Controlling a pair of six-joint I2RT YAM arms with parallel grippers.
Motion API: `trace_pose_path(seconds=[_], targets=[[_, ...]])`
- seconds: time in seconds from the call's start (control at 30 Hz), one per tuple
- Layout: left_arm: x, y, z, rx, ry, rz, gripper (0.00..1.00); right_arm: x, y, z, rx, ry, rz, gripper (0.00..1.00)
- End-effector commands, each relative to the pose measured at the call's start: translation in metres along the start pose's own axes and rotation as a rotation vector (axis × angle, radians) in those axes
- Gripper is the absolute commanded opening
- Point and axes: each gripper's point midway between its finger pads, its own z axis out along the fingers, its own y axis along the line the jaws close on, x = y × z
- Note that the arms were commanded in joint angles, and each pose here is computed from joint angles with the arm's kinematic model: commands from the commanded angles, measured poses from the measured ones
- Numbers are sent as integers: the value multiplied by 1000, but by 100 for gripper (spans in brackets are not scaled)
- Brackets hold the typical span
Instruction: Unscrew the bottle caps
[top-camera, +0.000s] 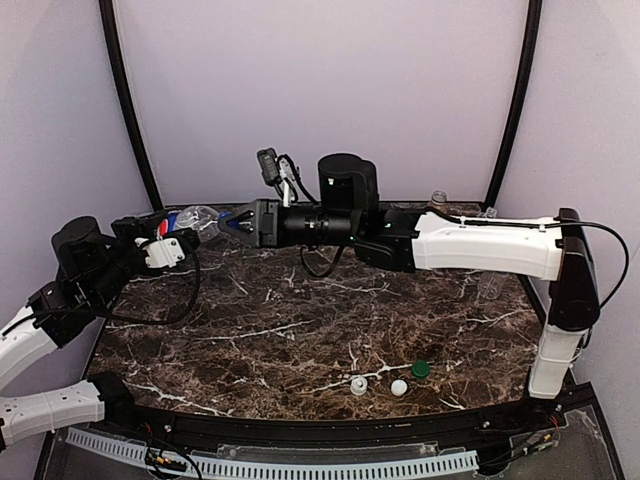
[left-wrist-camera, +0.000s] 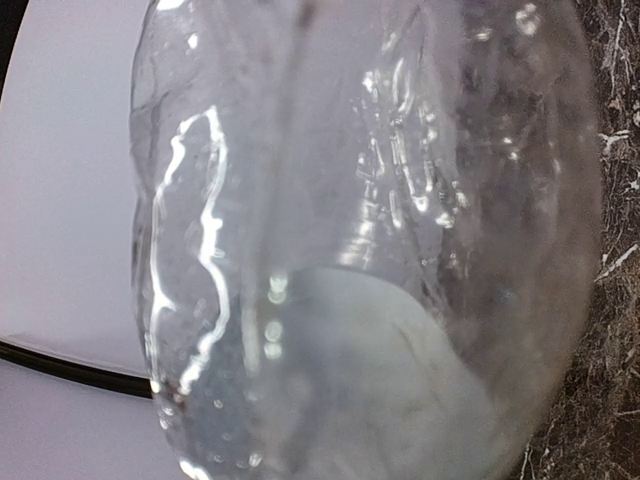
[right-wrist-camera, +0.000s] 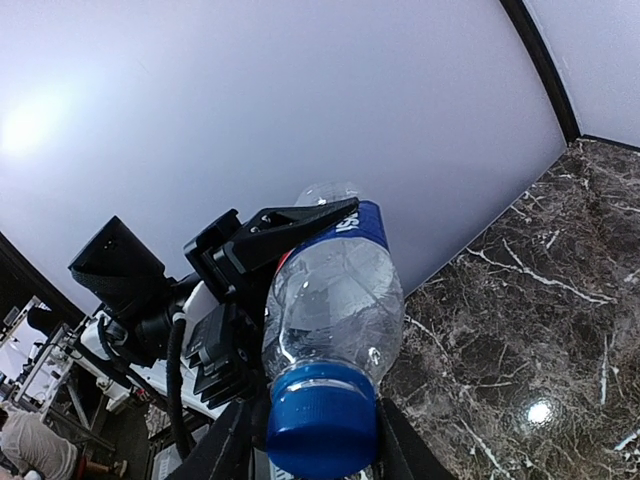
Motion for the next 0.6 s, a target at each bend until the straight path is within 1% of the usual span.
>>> trace_pose_path(seconds=[0.0, 0.03, 0.1, 0.13, 0.2, 0.27, 0.37, 0.4, 0.43, 0.47, 0.5, 0.53, 0.57], targets=[[0, -9, 0, 14, -5, 11, 32, -8, 8, 2, -54, -24, -19, 41], [0, -9, 0, 15, -4, 11, 32, -9, 10, 1, -57, -28, -27, 40], [0, -10, 0, 17, -4, 12, 32, -11, 11, 0, -53, -38, -32, 31], [0, -10, 0, 18, -3, 12, 32, -12, 10, -1, -50, -43, -35, 25], [0, -10, 0, 18, -4, 13, 32, -12, 10, -2, -47, -45, -44, 11], [-1, -10, 0, 17, -8, 8, 32, -9, 10, -2, -53, -34, -64, 0], [-5, -20, -4, 79, -40, -8, 32, -6, 18, -4, -89, -13, -161, 0], [-5, -29, -8, 140, -42, -28, 32, -1, 24, -5, -116, 3, -229, 0], [-12, -35, -11, 189, -82, -42, 32, 5, 30, -9, -138, 21, -303, 0], [-12, -47, -18, 270, -83, -66, 32, 13, 35, -12, -145, 38, -405, 0], [-20, -55, -23, 328, -126, -77, 32, 24, 41, -15, -149, 60, -519, 0], [-22, -71, -33, 421, -145, -79, 32, 36, 48, -18, -149, 85, -641, 0], [-22, -80, -37, 463, -150, -74, 32, 49, 53, -21, -148, 109, -777, 0]])
